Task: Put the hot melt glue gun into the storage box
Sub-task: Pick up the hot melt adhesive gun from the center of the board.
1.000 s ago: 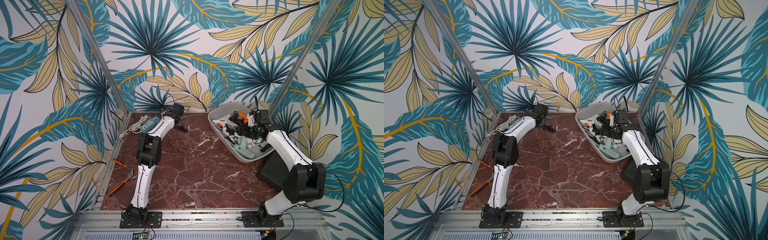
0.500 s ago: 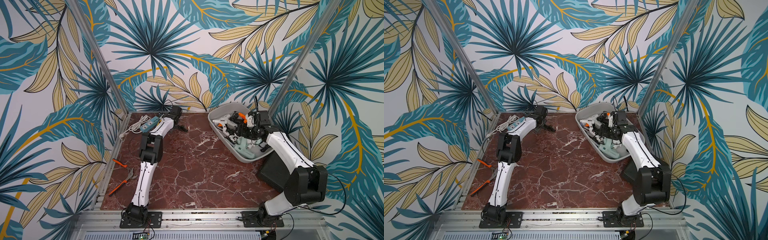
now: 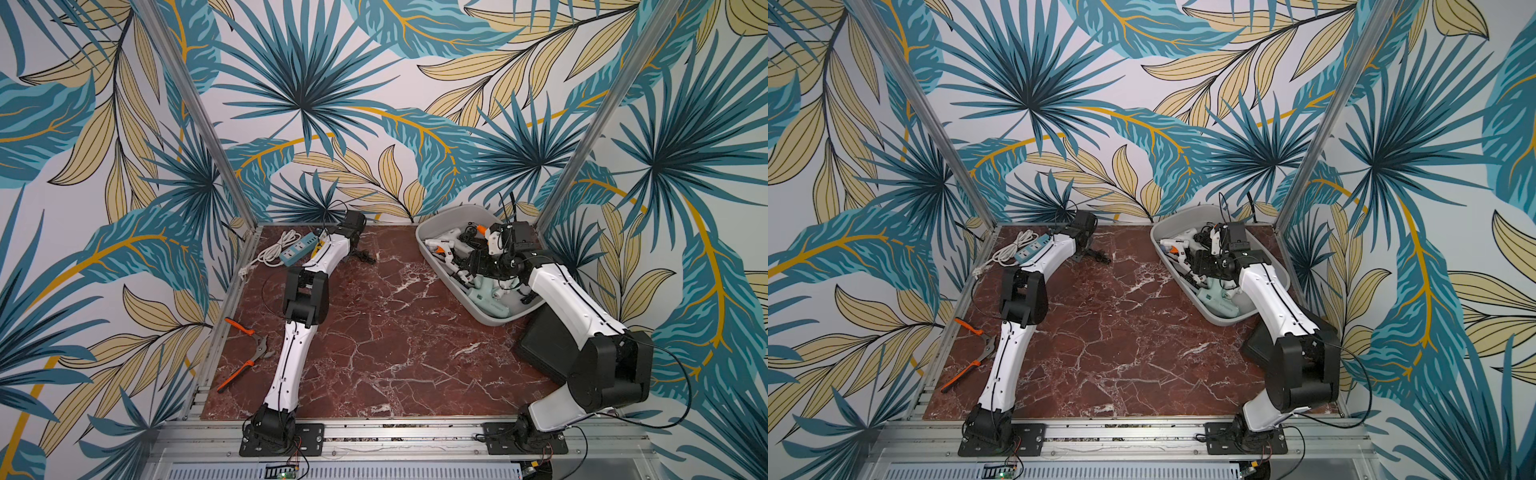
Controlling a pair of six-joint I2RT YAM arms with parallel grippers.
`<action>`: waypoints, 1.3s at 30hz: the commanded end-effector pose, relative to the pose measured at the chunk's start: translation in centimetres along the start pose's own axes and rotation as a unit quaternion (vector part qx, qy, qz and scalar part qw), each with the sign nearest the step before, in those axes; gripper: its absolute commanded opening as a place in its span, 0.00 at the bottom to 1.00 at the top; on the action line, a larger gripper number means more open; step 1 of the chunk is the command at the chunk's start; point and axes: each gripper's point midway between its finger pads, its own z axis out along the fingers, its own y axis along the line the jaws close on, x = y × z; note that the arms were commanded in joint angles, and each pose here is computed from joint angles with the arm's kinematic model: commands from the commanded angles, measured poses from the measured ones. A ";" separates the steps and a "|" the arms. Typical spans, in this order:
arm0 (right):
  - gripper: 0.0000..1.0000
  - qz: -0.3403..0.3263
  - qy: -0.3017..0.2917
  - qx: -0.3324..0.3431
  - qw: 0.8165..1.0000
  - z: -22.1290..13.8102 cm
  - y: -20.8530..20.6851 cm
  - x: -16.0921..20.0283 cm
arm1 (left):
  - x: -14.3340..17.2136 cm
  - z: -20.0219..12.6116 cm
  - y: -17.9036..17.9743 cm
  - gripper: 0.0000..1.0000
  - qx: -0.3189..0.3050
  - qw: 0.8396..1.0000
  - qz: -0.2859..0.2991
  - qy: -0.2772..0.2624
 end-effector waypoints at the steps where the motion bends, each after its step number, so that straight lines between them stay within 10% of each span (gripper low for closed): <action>1: 0.69 -0.006 -0.007 0.013 1.000 -0.3 -0.2 0.2 | 0.0 0.3 4.5 0.46 -0.090 0.996 0.002 -0.017; 8: 0.69 -0.003 -0.022 0.020 1.000 -1.3 -0.3 0.1 | -0.1 -1.7 7.4 0.34 -0.139 0.990 -0.016 -0.007; 21: 0.69 0.008 -0.041 0.031 0.999 -2.9 -0.4 0.0 | 0.0 -0.5 10.3 0.47 -0.150 0.986 -0.069 0.033; 31: 0.69 0.007 -0.050 0.038 0.998 -3.5 -0.4 -0.4 | -0.9 -1.0 10.0 0.01 -0.138 0.989 -0.048 0.028; 39: 0.69 0.024 -0.061 0.056 0.996 -3.7 -1.2 -0.2 | -2.7 -6.9 3.1 0.00 -0.010 0.998 0.067 -0.016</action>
